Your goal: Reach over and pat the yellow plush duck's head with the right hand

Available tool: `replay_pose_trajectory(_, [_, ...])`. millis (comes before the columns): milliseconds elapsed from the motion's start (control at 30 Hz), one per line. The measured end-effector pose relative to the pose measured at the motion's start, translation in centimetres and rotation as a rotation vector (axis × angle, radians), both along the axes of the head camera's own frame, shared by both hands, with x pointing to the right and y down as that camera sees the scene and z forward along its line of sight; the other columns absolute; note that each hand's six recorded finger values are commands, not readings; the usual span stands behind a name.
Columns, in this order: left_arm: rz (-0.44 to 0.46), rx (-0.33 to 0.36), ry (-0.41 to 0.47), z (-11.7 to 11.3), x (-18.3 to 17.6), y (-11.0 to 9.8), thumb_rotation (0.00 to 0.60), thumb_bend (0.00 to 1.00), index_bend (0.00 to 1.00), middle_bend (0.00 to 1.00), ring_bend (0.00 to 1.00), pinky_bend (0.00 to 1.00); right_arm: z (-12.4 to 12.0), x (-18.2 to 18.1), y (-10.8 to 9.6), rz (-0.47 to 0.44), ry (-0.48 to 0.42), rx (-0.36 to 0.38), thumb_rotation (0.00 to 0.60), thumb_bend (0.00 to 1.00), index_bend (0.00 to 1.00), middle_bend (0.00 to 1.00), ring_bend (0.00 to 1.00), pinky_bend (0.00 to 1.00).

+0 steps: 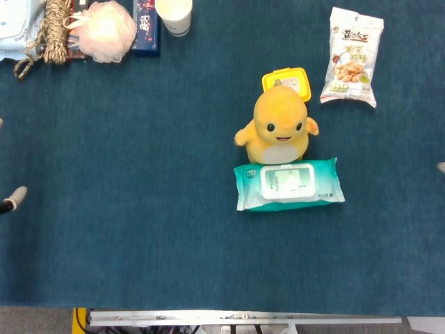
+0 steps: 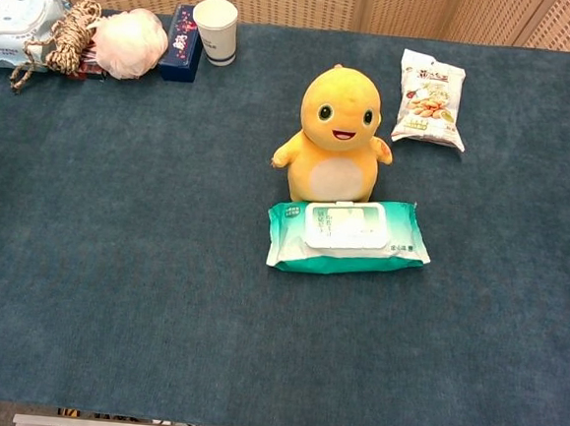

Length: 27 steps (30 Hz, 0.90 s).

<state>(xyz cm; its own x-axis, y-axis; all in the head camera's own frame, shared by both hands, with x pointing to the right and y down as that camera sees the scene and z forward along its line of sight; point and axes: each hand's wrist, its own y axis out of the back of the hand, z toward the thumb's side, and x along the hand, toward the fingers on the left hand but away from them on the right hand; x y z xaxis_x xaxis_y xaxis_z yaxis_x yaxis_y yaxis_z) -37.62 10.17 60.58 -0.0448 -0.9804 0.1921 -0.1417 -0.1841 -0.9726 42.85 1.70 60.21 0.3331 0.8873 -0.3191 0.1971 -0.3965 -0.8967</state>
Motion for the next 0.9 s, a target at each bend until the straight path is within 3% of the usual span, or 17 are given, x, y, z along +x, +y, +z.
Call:
replay_pose_trajectory(233, [-0.005, 0.002, 0.003, -0.1, -0.2, 0.2, 0.600, 0.03, 0.15, 0.07, 0.01, 0.00, 0.6, -4.5, -1.8, -0.099, -0.063, -0.050, 0.439, 0.00, 0.02, 0.11, 0.00, 0.00])
replay_pose_trajectory(400, [-0.009, 0.002, 0.005, -0.1, -0.3, 0.3, 0.600, 0.03, 0.15, 0.07, 0.01, 0.00, 1.2, -7.5, -2.9, -0.149, -0.103, -0.098, 0.286, 0.00, 0.05, 0.11, 0.00, 0.00])
replay_pose_trajectory(667, [-0.014, -0.001, 0.002, 0.1, -0.6, 0.4, 0.600, 0.03, 0.15, 0.07, 0.02, 0.00, 2.5, -13.1, -4.0, -0.264, -0.127, -0.150, 0.113, 0.00, 0.08, 0.11, 0.00, 0.00])
replay_pose_trajectory(900, [-0.022, -0.004, 0.001, 0.2, -0.9, 0.5, 0.600, 0.03, 0.15, 0.07, 0.01, 0.00, 3.7, -16.6, -4.7, -0.332, -0.119, -0.145, 0.062, 0.00, 0.08, 0.11, 0.00, 0.00])
